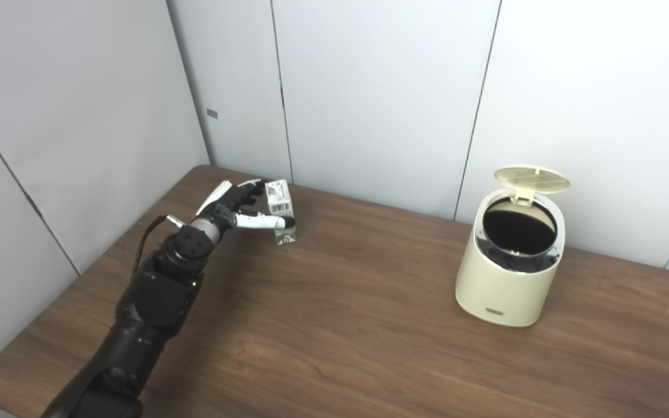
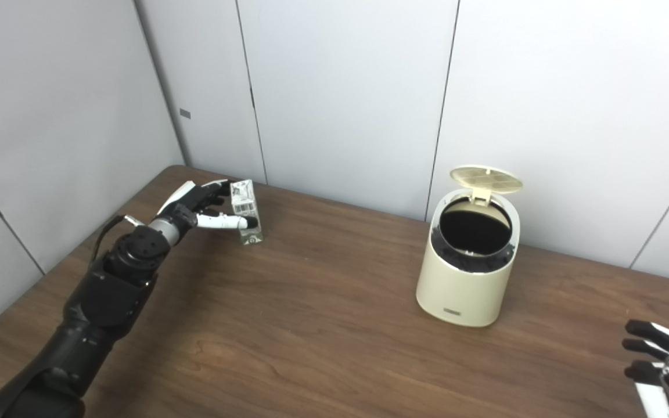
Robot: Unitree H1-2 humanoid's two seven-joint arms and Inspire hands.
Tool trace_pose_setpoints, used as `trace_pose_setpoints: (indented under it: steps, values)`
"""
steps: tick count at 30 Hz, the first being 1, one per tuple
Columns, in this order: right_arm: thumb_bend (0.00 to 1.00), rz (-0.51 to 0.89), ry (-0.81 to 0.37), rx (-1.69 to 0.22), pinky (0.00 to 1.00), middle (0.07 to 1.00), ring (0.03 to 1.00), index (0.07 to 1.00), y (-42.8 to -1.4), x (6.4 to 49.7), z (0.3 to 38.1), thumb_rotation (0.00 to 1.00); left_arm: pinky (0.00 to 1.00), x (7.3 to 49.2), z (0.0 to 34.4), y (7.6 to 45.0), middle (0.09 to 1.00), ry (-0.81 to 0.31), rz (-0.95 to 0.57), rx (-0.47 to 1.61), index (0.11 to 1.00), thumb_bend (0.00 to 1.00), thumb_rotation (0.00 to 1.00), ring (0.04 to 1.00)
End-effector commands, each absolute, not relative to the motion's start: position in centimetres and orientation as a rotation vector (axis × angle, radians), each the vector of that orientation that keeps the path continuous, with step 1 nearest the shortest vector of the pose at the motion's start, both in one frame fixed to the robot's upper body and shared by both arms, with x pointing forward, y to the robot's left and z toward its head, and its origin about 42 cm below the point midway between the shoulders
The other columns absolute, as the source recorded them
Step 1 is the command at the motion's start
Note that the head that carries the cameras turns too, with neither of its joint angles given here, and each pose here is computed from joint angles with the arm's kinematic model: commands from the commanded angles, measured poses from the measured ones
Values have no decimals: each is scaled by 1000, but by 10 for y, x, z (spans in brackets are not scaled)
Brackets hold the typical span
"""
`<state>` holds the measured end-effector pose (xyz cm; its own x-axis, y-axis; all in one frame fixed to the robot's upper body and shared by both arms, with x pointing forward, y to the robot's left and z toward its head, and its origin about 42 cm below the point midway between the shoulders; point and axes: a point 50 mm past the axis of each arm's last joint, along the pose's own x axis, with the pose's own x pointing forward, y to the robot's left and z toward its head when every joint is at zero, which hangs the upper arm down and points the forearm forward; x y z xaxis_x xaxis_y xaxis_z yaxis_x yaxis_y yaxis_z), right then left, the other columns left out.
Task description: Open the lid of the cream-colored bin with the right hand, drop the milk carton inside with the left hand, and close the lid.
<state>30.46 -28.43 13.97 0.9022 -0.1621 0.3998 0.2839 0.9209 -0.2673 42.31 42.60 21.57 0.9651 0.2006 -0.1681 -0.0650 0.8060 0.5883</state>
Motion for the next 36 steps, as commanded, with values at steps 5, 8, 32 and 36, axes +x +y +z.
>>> trace_pose_setpoints:
  steps: [5,8,32,36]
  values:
    - [733,-230,-370,-351,387,664,607,636,-288,293,134,891,811,433,246,425,903,98,168,667,921,1000,285,888]
    - [743,-229,-374,-344,395,668,613,638,-288,291,134,884,785,433,244,422,892,93,161,657,908,1000,256,865]
    - [650,-222,-335,-345,424,689,641,658,-285,283,139,851,337,447,213,406,496,16,354,762,482,517,2,421]
    - [621,-218,-346,-358,443,698,655,669,-287,285,137,863,321,447,212,404,502,19,375,745,468,516,0,405]
